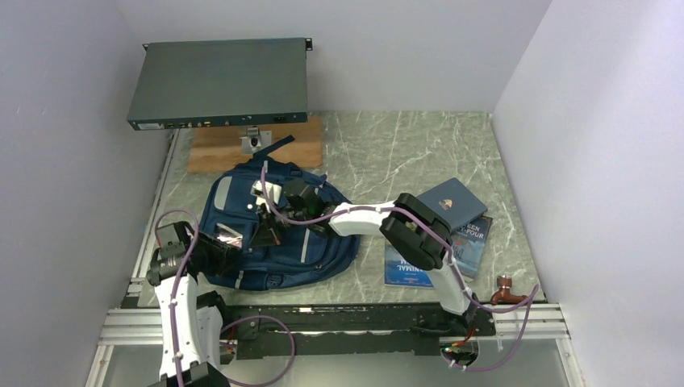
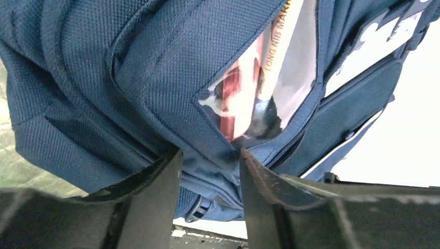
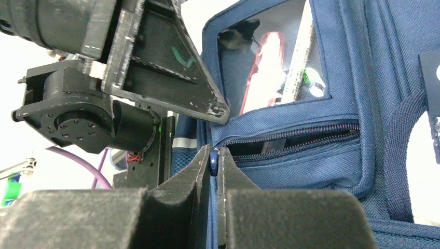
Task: Pack the student bag
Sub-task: Zip the student bag at the center of the board.
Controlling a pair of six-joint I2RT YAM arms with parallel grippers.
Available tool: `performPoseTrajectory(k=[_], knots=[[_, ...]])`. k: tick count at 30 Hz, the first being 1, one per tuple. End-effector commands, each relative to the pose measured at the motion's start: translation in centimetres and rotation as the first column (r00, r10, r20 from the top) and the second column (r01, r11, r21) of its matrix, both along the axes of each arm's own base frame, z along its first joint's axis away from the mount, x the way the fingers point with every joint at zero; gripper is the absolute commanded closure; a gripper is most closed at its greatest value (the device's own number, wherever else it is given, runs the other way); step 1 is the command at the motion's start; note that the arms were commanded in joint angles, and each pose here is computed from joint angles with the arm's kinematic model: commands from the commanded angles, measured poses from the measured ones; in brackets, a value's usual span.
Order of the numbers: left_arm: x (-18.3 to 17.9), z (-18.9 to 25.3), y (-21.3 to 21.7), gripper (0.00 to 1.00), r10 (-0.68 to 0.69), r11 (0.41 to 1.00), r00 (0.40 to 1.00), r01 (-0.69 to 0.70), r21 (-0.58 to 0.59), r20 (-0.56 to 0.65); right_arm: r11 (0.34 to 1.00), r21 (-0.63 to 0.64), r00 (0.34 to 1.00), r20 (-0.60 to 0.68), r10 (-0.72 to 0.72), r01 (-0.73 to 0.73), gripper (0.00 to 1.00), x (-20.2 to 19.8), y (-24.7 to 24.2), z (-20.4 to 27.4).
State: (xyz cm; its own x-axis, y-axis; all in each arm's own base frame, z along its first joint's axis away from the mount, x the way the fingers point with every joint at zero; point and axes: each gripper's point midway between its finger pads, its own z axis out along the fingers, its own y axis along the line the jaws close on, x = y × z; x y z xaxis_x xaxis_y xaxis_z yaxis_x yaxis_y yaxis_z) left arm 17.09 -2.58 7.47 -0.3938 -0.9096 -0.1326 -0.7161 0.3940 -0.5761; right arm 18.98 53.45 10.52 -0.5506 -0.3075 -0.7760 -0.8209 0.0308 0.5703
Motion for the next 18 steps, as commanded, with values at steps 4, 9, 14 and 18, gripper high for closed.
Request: performPoseTrajectory(k=[4, 9, 14, 18], knots=[[1.8, -0.3, 1.2, 0.61, 0.034, 0.999, 0.997, -0.036, 0.030, 0.066, 0.996, 0.092, 0.994, 0.109, 0.007, -0.017, 1.00, 0.3, 0.5, 4.3], [2.1, -0.4, 1.2, 0.73, 0.042, 0.998, 0.993, -0.047, 0.037, 0.114, 0.996, 0.085, 0.991, 0.134, 0.022, -0.034, 1.00, 0.0, 0.7, 4.1], [2.2, -0.1, 1.2, 1.00, 0.017, 0.998, 0.991, -0.024, 0.051, 0.135, 0.997, 0.030, 0.986, 0.148, -0.071, 0.067, 1.00, 2.4, 1.0, 3.5], [2.1, -0.2, 1.1, 1.00, 0.003, 0.998, 0.991, -0.010, 0.055, 0.132, 0.983, 0.013, 0.976, 0.121, -0.183, 0.182, 1.00, 6.2, 0.8, 4.0]])
